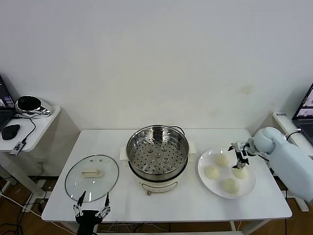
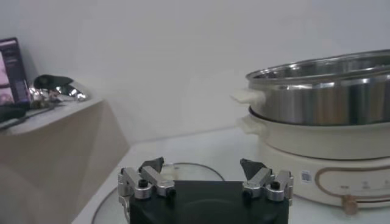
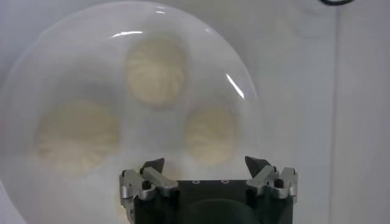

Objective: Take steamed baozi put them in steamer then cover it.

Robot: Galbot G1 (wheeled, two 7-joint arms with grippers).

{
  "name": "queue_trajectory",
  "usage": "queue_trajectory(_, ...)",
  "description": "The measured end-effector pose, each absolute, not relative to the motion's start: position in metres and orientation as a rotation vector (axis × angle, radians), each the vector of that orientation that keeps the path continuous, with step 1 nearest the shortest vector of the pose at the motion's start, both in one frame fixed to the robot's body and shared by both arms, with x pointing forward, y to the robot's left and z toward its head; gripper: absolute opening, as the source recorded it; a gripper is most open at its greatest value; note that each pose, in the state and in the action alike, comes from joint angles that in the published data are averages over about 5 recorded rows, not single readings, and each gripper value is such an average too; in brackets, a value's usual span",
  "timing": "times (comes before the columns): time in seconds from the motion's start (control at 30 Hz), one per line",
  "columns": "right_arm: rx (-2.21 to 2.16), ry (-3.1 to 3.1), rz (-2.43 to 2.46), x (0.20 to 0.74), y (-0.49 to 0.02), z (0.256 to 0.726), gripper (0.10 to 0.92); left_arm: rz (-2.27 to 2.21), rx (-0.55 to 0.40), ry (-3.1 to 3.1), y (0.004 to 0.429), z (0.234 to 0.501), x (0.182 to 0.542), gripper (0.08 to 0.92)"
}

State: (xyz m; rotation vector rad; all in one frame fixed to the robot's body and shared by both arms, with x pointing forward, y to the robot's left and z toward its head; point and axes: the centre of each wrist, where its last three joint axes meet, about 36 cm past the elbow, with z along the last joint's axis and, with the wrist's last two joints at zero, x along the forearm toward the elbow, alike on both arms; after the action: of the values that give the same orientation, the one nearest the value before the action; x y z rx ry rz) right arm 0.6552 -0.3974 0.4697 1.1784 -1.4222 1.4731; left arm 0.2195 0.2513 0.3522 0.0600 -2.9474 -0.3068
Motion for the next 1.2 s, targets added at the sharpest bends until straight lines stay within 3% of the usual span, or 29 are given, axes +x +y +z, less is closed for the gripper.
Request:
queue_trajectory(0.47,1.181,-1.369,1.44,0.678,-0.375,0.449,0.812,-0.352,0.067,-2.962,0.255,0.352,0.219,0.823)
queue_trajectory(0.77,1.174,-1.357,1.447,0.681,-0.373,0.448,0.625,-0.36,0.072,-2.965,0.256,0.351,0.218,0.823)
queue_trajectory(1.2,1.177,-1.371,1.474,0.681,-0.378,0.476,0.611,-0.373,0.067,-2.969,0.258,0.352,0.217,0.823)
